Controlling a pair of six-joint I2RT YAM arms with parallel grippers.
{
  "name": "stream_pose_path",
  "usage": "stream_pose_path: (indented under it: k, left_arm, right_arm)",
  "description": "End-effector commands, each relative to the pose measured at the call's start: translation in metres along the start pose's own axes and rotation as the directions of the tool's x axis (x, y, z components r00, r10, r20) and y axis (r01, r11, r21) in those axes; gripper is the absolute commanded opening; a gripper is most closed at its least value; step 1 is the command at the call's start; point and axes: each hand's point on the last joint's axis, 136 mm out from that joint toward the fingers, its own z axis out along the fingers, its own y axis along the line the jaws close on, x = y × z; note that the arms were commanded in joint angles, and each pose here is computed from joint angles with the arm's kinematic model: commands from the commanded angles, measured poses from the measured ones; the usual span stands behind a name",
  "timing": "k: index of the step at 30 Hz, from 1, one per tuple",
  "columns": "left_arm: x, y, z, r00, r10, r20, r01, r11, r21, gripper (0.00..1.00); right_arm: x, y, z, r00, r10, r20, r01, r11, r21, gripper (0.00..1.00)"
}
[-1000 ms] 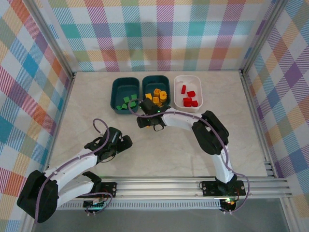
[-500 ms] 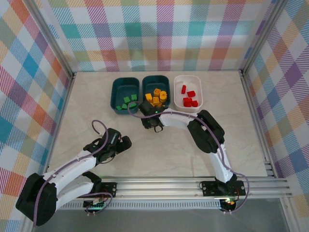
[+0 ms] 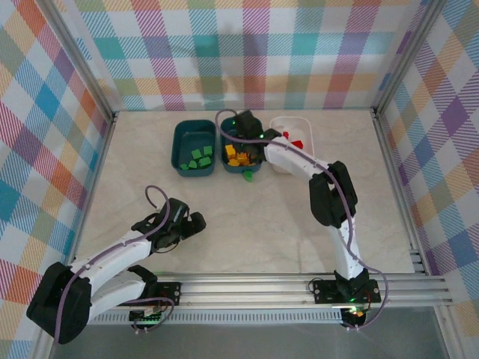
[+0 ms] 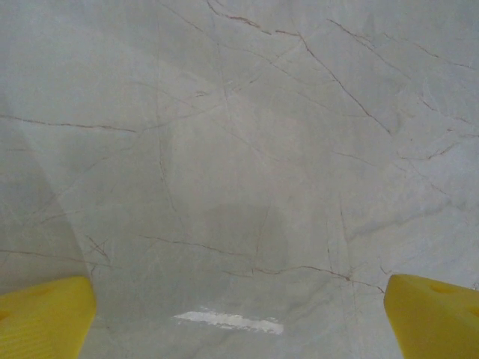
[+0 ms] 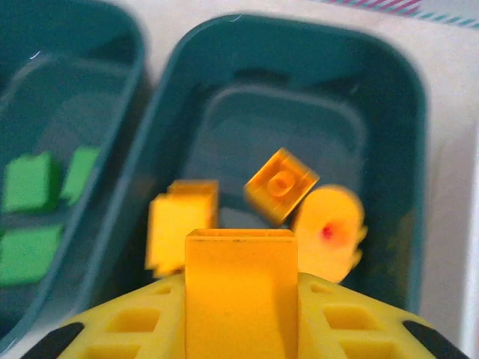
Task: Sort the legos into containers by color
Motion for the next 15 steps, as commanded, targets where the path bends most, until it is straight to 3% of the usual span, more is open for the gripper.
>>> stream_pose_path:
  k: [1,4,5,10,15]
  left_arm:
    - [0.002,-0.01,0.0,0.999,0.006,-0.04,-0.005,1.0,0.027,1.0]
    - [0.0,-0.014,0.0,0.999,0.01,-0.044,-0.008,0.999,0.033,1.0]
    - [-0.001,-0.015,0.0,0.999,0.012,-0.043,-0.01,0.999,0.036,1.0]
    - [-0.004,-0.018,-0.001,0.999,0.013,-0.035,-0.012,0.999,0.04,1.0]
    - [-0.008,-0.017,-0.002,1.0,0.012,-0.011,-0.012,1.0,0.029,1.0]
  right_arm:
    - [0.014,-0.013,0.019,0.996,-0.033,-0.088,0.034,0.999,0.018,0.35]
    - [0.0,-0.019,0.018,0.997,-0.009,-0.082,0.01,1.0,0.008,0.57]
    - [-0.005,-0.018,0.015,0.997,-0.014,-0.071,0.014,1.0,0.004,0.59]
    - [-0.008,-0.018,-0.02,0.999,0.039,-0.014,-0.04,0.999,-0.02,0.63]
    - [0.054,-0.005,-0.046,0.986,0.163,-0.046,-0.165,0.984,-0.067,0.66]
